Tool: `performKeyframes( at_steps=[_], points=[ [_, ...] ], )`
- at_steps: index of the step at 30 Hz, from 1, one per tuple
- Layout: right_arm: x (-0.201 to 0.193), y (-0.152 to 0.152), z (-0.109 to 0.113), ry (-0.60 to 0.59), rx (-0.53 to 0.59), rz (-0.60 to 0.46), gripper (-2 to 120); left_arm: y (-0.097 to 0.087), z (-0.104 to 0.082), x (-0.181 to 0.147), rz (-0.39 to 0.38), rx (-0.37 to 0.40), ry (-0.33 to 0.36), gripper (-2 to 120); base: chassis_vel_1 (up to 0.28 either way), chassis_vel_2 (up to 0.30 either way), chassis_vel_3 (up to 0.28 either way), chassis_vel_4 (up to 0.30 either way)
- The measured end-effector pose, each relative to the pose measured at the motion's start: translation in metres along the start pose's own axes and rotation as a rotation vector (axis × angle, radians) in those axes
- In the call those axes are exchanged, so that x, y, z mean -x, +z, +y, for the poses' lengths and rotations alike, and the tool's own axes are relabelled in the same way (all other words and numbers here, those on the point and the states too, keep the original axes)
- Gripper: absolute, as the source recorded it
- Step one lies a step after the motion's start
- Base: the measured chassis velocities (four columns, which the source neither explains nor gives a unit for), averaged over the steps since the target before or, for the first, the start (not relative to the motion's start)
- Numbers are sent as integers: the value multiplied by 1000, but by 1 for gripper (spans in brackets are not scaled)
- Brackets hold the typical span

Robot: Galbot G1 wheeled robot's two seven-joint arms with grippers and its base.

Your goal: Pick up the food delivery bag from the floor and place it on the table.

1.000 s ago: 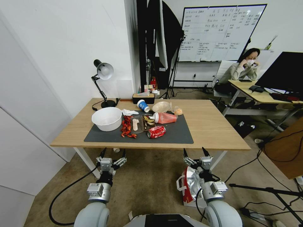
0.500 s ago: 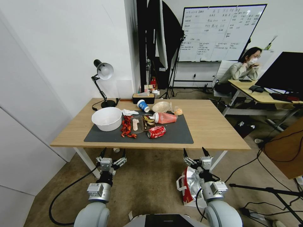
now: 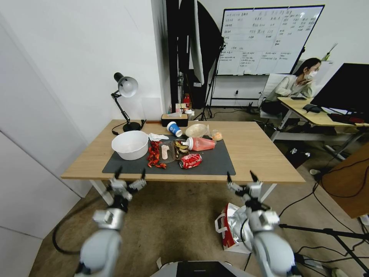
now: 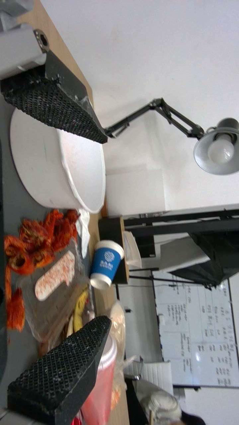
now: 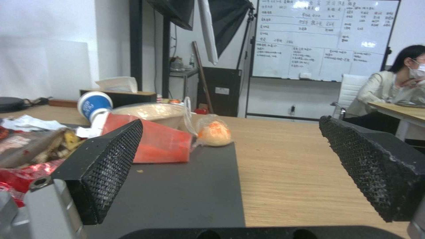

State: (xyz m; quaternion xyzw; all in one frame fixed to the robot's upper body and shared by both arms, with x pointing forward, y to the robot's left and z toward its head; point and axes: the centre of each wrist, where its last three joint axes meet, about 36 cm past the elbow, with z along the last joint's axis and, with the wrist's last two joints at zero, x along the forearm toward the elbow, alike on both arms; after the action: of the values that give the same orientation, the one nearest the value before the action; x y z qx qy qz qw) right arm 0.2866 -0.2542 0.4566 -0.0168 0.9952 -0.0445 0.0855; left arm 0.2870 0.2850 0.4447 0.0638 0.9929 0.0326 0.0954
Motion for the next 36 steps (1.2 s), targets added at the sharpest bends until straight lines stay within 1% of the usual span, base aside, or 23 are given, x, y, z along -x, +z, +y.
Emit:
performKeyframes(
  at_steps=[7, 11, 12, 18, 25, 36],
  points=[
    [-1, 0, 1, -17, 8, 7, 100, 0, -1, -3, 14, 1, 18, 100, 0, 0, 0, 0],
    [-3, 2, 1, -20, 12, 11, 100, 4, -1, -4, 19, -2, 35, 100, 0, 0, 0, 0],
    [-4, 1, 0, -20, 12, 10, 100, 9, 1, -5, 13, 0, 38, 100, 0, 0, 0, 0],
    [-6, 0, 0, -20, 13, 14, 100, 10, 1, -7, 14, 7, 65, 100, 0, 0, 0, 0],
    [-9, 0, 2, -16, 21, 22, 100, 8, -1, -8, 13, 14, 73, 100, 0, 0, 0, 0],
    [-12, 4, 5, 0, 40, 35, 100, 10, -3, -11, 23, 5, 81, 100, 0, 0, 0, 0]
  ],
)
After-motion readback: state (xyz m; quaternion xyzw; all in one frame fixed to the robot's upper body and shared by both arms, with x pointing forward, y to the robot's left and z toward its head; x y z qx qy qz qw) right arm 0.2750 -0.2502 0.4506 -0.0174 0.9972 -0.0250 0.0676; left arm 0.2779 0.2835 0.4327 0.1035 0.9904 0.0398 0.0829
